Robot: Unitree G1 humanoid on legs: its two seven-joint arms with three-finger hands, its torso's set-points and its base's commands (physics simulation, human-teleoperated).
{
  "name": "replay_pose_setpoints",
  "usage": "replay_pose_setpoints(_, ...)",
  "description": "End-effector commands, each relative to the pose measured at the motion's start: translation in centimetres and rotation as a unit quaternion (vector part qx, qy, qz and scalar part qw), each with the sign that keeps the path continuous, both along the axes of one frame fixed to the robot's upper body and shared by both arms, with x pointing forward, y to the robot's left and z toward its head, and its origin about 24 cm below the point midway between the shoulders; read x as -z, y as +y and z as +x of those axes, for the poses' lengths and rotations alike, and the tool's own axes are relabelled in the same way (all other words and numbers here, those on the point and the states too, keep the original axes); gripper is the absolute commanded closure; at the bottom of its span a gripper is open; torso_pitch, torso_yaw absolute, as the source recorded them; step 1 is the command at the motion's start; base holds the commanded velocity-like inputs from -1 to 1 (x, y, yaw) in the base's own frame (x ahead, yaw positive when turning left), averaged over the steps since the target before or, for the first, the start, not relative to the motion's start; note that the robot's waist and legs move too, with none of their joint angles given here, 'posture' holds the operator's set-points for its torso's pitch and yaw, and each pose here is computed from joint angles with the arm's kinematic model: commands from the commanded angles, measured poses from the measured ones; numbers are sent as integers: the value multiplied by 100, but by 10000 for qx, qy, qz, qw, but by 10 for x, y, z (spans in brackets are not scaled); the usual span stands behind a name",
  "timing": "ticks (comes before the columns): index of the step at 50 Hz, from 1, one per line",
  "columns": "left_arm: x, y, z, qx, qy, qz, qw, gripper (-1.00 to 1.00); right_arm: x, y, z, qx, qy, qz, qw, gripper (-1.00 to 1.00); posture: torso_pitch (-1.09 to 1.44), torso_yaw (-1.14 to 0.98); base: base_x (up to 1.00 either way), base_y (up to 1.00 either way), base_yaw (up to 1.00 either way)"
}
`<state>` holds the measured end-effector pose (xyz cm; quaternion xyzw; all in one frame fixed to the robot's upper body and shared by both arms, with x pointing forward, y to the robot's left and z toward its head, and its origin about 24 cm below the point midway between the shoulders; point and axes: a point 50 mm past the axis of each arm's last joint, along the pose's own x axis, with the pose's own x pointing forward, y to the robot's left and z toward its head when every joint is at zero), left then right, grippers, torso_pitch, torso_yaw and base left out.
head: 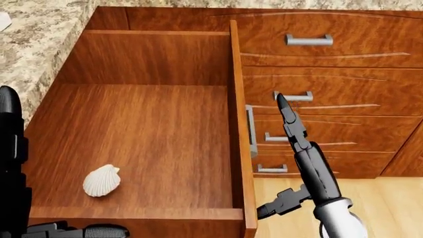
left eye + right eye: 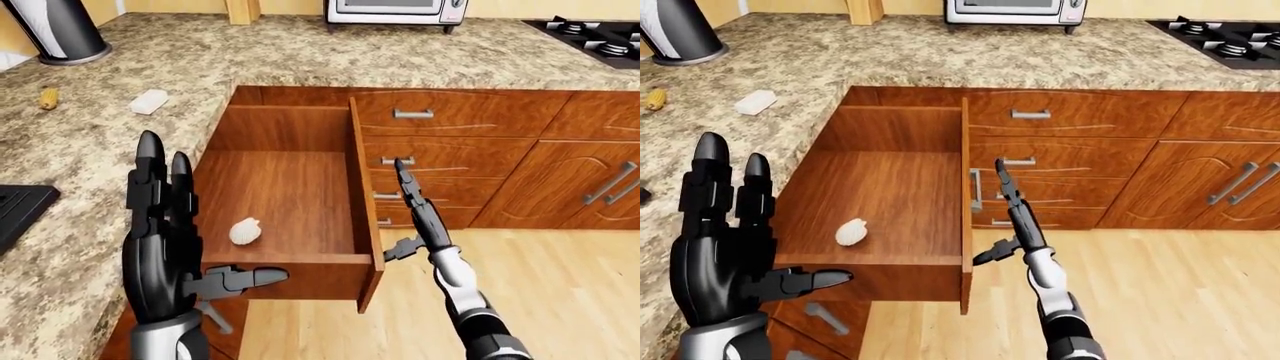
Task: Close the right drawer.
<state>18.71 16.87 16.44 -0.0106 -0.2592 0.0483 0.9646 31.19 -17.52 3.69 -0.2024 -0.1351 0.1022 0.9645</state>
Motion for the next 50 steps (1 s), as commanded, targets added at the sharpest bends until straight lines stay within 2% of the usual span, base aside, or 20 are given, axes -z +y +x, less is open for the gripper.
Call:
replay_pose_setpoints(1, -12, -1, -5, 20, -373, 35, 9993, -100, -22, 10, 7, -178, -585, 80, 9981, -100, 0, 0, 0, 0, 0)
replay_pose_setpoints(50, -11, -1, -5, 26, -371, 30, 9993, -100, -30, 50, 20, -778, -608, -22, 9951, -100, 0, 0, 0, 0, 0)
